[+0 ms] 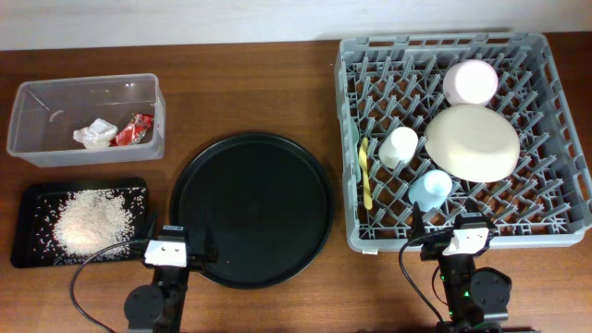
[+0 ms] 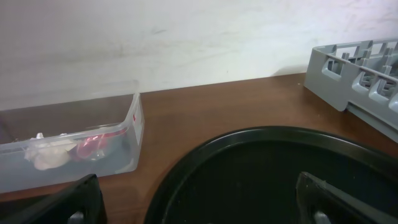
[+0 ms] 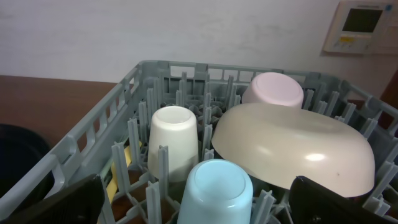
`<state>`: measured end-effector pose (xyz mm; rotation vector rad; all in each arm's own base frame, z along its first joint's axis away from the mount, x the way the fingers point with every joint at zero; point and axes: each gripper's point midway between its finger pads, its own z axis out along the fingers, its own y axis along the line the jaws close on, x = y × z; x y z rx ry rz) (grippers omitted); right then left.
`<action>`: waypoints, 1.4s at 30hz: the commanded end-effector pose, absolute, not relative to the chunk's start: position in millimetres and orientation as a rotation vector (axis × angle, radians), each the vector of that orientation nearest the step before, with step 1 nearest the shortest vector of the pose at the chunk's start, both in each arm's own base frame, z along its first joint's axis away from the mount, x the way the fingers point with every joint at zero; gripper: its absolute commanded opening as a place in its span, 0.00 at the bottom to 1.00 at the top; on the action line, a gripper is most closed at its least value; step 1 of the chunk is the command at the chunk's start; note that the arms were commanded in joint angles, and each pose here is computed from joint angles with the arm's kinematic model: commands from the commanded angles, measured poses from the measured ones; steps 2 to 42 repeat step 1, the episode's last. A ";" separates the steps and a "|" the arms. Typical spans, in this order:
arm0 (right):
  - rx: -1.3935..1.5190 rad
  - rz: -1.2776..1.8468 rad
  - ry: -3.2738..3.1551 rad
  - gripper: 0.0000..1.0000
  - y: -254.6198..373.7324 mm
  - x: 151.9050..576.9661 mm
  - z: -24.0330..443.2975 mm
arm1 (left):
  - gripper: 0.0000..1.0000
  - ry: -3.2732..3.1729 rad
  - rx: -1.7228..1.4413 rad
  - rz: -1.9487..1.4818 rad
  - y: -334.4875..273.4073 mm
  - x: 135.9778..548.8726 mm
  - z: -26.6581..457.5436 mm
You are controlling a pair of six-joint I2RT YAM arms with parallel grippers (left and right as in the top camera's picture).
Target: Sort waste into correct bins and load items into the dishwasher rack
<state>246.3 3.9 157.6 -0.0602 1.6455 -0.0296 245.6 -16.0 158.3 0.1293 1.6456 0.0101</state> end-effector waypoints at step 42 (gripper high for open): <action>-0.060 -0.027 1.648 0.98 3.5 246.1 155.7 | 0.99 1.642 0.144 0.022 -16.5 245.4 156.6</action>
